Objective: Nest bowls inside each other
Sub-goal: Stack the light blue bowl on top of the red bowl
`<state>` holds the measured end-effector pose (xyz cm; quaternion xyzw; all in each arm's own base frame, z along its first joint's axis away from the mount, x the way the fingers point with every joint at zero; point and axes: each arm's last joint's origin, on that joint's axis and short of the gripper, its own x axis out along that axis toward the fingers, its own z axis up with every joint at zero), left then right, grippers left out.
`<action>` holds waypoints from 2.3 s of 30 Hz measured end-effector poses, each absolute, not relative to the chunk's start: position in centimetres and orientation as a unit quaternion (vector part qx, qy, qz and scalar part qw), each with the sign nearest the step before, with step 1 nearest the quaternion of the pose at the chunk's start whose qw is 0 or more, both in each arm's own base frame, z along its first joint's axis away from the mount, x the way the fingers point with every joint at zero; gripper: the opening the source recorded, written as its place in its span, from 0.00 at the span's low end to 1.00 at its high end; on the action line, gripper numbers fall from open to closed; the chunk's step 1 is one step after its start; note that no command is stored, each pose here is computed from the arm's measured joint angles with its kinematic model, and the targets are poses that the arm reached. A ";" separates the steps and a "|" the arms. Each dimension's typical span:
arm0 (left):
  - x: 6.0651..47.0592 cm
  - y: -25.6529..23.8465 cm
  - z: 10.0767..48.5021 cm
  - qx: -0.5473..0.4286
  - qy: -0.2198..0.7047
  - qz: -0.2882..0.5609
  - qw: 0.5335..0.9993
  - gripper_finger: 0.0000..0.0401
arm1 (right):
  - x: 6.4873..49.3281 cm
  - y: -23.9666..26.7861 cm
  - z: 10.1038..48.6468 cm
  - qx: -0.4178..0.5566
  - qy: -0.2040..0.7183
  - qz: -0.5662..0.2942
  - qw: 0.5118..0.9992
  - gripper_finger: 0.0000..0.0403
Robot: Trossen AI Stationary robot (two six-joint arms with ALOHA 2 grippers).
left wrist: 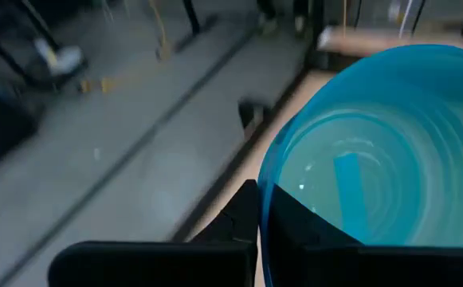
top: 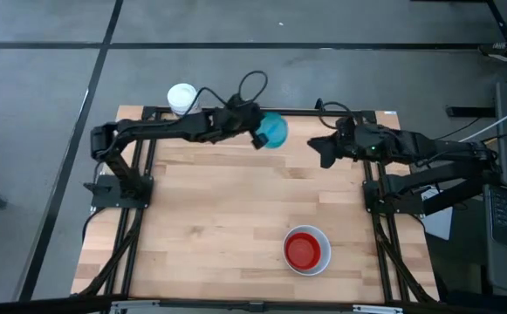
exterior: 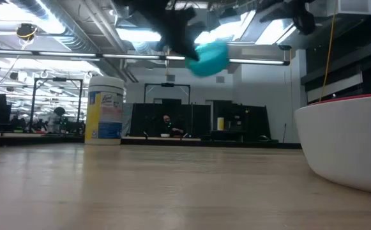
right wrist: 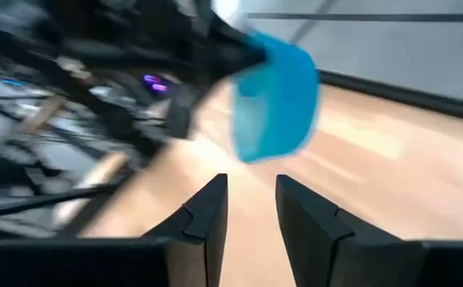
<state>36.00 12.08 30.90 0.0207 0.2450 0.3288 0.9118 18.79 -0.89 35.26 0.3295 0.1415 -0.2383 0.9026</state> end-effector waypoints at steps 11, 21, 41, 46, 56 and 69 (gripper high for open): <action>37.9 12.0 32.3 0.044 0.223 0.330 0.916 0.00 | 20.2 -1.9 39.0 0.177 0.198 -0.314 0.911 0.30; 38.2 11.4 32.5 0.038 0.206 0.324 0.923 0.00 | 23.1 -3.5 37.6 0.182 0.241 -0.312 0.901 0.51; 38.1 10.2 33.1 0.040 0.200 0.293 0.934 0.00 | 25.8 -5.2 36.1 0.236 0.241 -0.307 0.890 0.33; 37.1 9.4 34.6 0.046 0.189 0.295 0.936 0.01 | 25.9 -5.4 36.2 0.227 0.242 -0.307 0.892 0.05; 29.4 7.7 46.8 0.087 -0.095 0.334 0.934 0.16 | 25.9 -5.0 37.6 0.184 0.271 -0.287 0.900 0.00; 18.0 8.6 53.6 0.187 -0.222 0.450 0.844 0.17 | 23.6 1.8 36.7 0.240 0.422 -0.109 0.867 0.00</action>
